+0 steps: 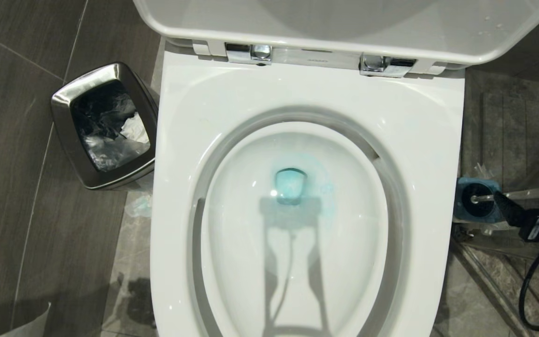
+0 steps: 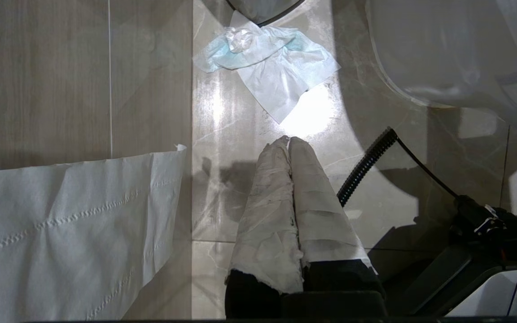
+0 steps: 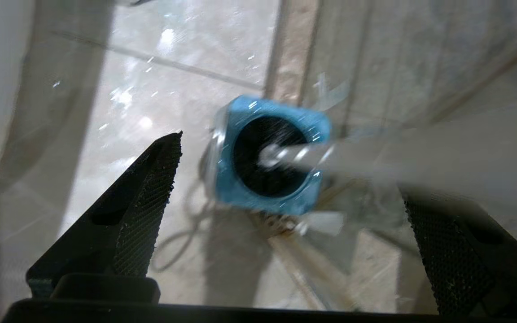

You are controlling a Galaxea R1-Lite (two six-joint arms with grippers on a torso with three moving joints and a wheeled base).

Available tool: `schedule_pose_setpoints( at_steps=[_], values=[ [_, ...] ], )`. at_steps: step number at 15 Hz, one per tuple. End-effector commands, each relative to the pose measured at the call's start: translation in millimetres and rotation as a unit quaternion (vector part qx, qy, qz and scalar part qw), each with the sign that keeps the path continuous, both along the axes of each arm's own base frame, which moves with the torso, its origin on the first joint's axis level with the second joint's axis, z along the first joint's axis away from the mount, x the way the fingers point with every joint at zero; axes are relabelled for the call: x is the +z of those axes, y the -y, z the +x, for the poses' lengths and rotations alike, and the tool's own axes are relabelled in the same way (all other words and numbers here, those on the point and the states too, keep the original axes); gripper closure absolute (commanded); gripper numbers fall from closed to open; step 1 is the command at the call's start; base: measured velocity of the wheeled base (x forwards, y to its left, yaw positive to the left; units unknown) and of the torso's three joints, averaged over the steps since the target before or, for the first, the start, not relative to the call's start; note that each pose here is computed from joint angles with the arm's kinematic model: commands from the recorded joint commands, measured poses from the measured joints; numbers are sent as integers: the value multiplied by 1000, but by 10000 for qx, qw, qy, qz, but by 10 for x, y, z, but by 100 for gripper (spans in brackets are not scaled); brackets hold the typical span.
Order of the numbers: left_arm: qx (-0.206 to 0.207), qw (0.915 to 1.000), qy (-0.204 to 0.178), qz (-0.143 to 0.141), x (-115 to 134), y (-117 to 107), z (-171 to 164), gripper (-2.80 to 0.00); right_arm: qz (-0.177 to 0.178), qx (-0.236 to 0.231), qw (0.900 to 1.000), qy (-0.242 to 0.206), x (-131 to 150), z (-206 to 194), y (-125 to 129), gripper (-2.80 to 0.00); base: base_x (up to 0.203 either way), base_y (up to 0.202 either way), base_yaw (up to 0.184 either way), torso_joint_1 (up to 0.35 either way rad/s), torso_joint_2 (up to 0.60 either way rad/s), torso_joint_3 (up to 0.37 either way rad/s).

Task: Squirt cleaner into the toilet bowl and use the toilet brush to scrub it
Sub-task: Scrub the toilet bowl

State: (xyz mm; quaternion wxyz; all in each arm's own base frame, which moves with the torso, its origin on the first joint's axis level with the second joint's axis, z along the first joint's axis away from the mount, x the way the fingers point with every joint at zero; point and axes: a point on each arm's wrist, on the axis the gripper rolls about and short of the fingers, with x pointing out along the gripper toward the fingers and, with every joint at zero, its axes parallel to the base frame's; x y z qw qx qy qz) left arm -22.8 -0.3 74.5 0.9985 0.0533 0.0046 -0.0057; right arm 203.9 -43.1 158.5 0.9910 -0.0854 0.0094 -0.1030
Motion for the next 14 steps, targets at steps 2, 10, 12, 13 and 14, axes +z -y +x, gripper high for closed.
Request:
schedule_pose_setpoints(
  at_steps=[2, 10, 12, 13, 14],
  values=[
    [0, 10000, -13, 3, -3, 0, 2, 0, -116, -184, 9997, 134, 63, 46, 91, -280, 0, 0, 0, 0, 0, 0],
    [0, 10000, -14, 3, -4, 0, 2, 0, -30, -197, 9998, -14, -14, 256, 151, -280, 0, 0, 0, 0, 0, 0],
    [0, 10000, -13, 3, -3, 0, 2, 0, -42, -203, 9998, 51, 5, 360, 179, -280, 0, 0, 0, 0, 0, 0],
    [0, 10000, -19, 3, -5, 0, 2, 0, -42, -203, 9998, 53, 1, 403, 192, -280, 0, 0, 0, 0, 0, 0],
    [0, 10000, -5, 3, 0, 0, 1, 0, -46, -199, 9998, 69, 0, 438, 201, -280, 0, 0, 0, 0, 0, 0]
  ],
)
